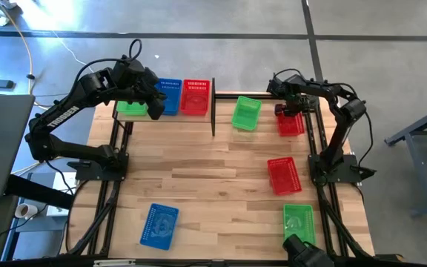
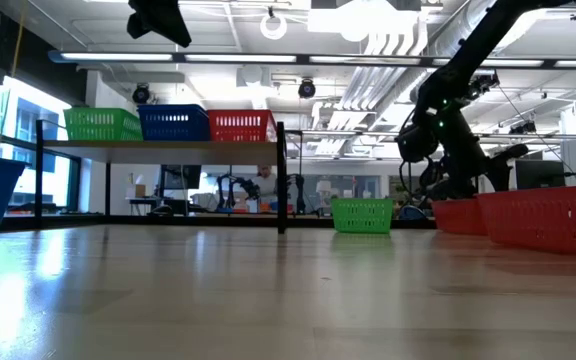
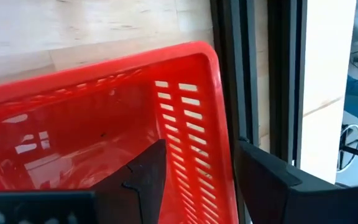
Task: Stack baskets on shelf by color
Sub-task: Stack the top red bin on top of the red bin on the shelf
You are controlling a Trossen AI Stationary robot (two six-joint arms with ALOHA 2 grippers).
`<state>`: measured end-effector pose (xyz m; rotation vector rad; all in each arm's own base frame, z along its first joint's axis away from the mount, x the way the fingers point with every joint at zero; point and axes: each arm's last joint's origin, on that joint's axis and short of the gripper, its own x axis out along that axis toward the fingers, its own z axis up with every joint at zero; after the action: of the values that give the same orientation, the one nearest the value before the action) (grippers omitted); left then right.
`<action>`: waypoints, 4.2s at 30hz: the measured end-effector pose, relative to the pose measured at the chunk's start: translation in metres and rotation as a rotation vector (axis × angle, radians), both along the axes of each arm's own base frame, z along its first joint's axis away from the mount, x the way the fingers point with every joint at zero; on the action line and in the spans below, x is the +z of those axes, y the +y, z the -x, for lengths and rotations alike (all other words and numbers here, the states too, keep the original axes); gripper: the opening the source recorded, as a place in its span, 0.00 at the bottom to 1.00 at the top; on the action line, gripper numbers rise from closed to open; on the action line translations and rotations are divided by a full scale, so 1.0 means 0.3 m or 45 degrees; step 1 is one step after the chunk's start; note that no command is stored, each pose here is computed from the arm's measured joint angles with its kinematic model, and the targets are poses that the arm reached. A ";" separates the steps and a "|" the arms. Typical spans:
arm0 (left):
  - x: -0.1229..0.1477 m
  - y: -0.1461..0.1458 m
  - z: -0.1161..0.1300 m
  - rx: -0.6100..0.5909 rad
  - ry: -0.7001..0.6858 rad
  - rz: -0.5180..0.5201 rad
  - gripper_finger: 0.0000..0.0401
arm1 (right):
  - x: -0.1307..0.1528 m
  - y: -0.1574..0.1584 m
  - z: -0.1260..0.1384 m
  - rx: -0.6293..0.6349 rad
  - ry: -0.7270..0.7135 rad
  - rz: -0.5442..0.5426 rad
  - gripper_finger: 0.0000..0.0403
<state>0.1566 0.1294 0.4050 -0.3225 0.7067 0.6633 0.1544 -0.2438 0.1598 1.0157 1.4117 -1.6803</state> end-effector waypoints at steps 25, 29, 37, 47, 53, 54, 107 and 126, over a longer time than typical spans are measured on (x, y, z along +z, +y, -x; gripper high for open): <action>0.000 0.000 0.000 -0.002 0.002 -0.001 0.11 | -0.020 -0.003 -0.006 -0.021 -0.106 -0.101 0.04; 0.000 0.000 0.000 -0.002 0.002 -0.001 0.11 | 0.006 0.004 -0.003 -0.016 -0.129 -0.084 0.01; 0.000 0.000 0.000 -0.008 0.006 -0.006 0.11 | 0.128 0.037 0.019 -0.024 -0.238 0.052 0.00; 0.000 0.000 0.000 -0.008 0.007 -0.007 0.11 | 0.295 0.103 0.055 -0.044 -0.478 0.251 0.00; 0.000 0.000 0.000 -0.006 0.008 -0.008 0.11 | 0.381 0.149 0.062 -0.049 -0.644 0.393 0.00; 0.000 0.000 0.000 -0.005 0.009 -0.009 0.11 | 0.394 0.155 0.060 -0.041 -0.684 0.415 0.00; 0.001 0.011 0.010 0.185 0.059 -0.076 0.11 | 0.906 0.299 -0.327 0.503 -1.952 1.427 0.00; 0.001 0.011 0.010 0.187 0.058 -0.075 0.11 | 0.725 0.218 -0.557 0.491 -2.219 1.061 0.00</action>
<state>0.1535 0.1327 0.4052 -0.3076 0.7103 0.8312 0.3216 -0.1784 0.3772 1.0193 -0.2616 -0.4320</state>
